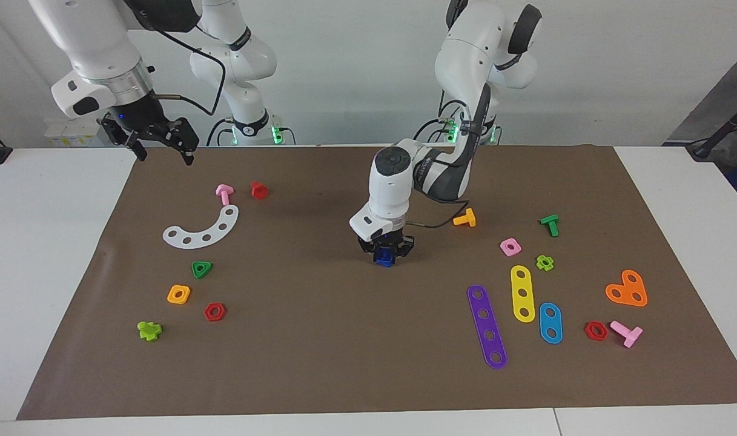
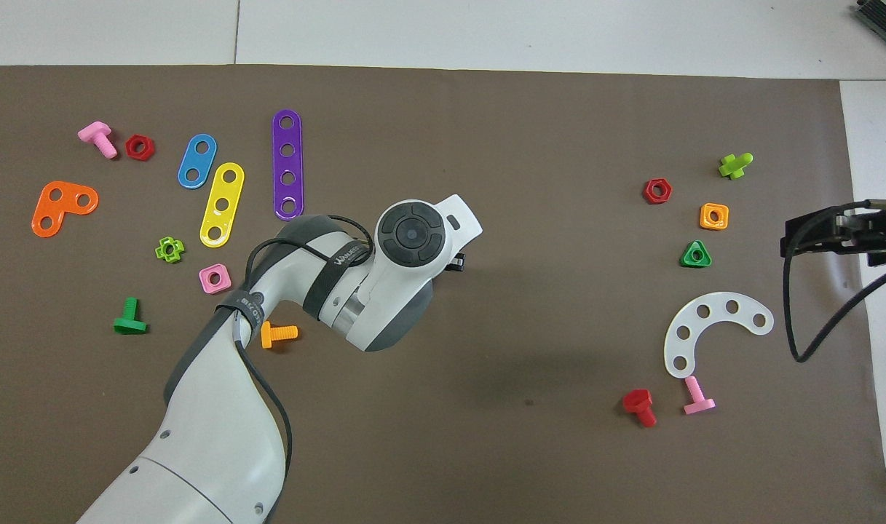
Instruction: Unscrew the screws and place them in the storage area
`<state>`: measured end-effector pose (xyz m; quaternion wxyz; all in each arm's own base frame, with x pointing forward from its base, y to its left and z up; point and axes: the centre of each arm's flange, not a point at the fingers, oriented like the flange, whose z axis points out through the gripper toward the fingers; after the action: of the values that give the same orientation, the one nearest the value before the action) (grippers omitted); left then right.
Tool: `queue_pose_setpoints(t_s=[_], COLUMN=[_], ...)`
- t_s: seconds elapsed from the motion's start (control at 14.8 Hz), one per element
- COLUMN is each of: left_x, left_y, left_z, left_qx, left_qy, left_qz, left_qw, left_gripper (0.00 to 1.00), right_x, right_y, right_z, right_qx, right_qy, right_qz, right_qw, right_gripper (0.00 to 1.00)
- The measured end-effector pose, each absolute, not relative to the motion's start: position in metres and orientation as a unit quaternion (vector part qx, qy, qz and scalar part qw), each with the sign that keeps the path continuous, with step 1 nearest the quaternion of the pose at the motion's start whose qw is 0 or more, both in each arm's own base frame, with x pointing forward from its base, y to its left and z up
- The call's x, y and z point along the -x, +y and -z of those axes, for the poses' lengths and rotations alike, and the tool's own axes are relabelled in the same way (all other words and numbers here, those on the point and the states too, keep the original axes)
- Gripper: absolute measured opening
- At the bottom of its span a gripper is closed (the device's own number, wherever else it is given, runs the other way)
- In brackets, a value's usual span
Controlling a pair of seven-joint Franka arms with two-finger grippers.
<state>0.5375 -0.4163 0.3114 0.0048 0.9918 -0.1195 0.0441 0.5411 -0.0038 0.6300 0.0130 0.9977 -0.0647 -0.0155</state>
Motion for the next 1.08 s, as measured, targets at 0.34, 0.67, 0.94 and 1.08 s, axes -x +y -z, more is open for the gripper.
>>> queue_pose_setpoints(t_s=[0.34, 0.67, 0.94, 1.08], left_x=[-0.542, -0.548, -0.558, -0.567], left_y=[-0.416, -0.417, -0.413, -0.402], left_z=[-0.322, -0.343, -0.365, -0.374], left_qx=[-0.993, -0.994, -0.996, -0.996], left_qy=[-0.116, -0.104, -0.09, -0.087], left_qz=[-0.036, -0.015, 0.0, 0.011], left_qw=[-0.001, -0.002, 0.004, 0.009], left_gripper=[0.48, 0.48, 0.48, 0.48], right_x=[-0.541, -0.541, -0.541, -0.541], right_y=[-0.004, -0.004, -0.004, -0.004], right_z=[-0.63, -0.63, -0.63, -0.63], right_qx=[-0.998, -0.998, -0.998, -0.998], right_qy=[-0.065, -0.065, -0.065, -0.065], right_qz=[0.016, 0.016, 0.016, 0.016], right_qw=[0.013, 0.013, 0.013, 0.013], right_gripper=[1.0, 1.0, 1.0, 1.0])
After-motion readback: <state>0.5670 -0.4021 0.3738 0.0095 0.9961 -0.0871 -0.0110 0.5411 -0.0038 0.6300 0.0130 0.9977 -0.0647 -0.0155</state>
